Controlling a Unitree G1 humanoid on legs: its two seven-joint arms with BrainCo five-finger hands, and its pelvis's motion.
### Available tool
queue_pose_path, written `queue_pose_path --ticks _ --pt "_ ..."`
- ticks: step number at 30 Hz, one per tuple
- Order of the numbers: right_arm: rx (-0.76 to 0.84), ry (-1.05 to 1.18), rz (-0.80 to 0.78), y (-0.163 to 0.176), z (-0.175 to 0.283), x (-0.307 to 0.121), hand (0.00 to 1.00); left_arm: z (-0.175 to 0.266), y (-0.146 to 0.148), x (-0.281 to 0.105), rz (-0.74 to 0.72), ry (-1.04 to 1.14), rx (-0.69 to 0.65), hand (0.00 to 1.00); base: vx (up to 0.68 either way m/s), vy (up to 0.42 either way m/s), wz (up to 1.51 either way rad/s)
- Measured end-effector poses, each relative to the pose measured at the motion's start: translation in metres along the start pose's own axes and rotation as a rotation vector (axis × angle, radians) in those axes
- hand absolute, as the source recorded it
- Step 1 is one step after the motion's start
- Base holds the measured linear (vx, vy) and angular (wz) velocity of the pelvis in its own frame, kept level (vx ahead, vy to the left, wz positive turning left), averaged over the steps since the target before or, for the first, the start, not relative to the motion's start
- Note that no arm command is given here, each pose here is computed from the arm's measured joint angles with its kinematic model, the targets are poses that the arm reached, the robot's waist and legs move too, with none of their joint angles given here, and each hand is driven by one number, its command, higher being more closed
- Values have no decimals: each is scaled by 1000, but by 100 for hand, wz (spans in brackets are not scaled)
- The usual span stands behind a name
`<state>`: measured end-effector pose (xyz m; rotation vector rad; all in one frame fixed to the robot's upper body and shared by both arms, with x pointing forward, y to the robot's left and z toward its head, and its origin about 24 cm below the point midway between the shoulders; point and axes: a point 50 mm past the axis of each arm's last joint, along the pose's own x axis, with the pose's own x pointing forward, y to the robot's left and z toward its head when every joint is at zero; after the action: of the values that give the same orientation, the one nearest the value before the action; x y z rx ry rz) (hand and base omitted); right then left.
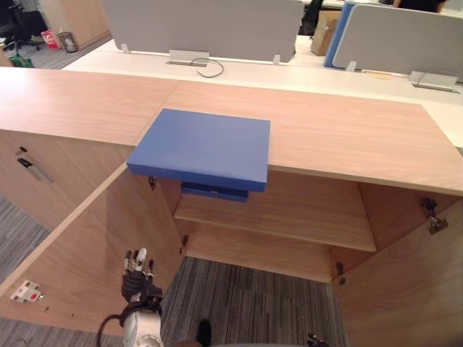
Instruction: Walk over to the cabinet, pick up the folder, carry it to the office cabinet, place the folder inside the office cabinet, then close the office cabinet door
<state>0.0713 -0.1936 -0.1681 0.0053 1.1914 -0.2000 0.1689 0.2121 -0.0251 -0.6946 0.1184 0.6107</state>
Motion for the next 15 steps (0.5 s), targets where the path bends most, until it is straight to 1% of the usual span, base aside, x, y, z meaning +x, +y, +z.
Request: queue_pose_path --ticks 1,2,4,5,6,7,8,10,11,13,15 --pt "-13 -18 10 3 6 1 0 7 -5 0 -11 -42 52 0 8 20 4" --pt "-24 -29 18 5 8 1 0 13 -11 -1 -23 -76 69 0 0 0 0" --pt "-9 -40 39 14 10 1 0 38 -34 -5 -85 -219 177 0 -10 16 -1" --pt "-8 -42 43 16 11 0 0 41 -37 -6 -91 -238 196 0 -38 11 -5" --pt "-8 -41 55 21 10 0 0 51 -46 -9 -105 -312 278 0 -57 7 -9" --pt "-22 -42 69 25 10 0 0 61 -57 -11 -109 -400 389 0 -60 7 -13" --pt "-33 -45 77 27 10 0 0 66 -62 -13 -111 -447 437 0 -76 6 -17" --pt "-39 -48 87 32 11 -1 0 85 -84 -20 -103 -638 584 0 -95 -3 -13" --pt "-39 -50 85 32 11 -1 0 89 -90 -22 -102 -691 620 0 -105 -9 -4" --pt "-40 -60 78 31 12 -1 0 100 -112 -31 -105 -881 729 0 -123 -27 3" --pt "-33 -42 79 32 7 -1 0 103 -118 -36 -107 -953 789 0 -90 24 -9"
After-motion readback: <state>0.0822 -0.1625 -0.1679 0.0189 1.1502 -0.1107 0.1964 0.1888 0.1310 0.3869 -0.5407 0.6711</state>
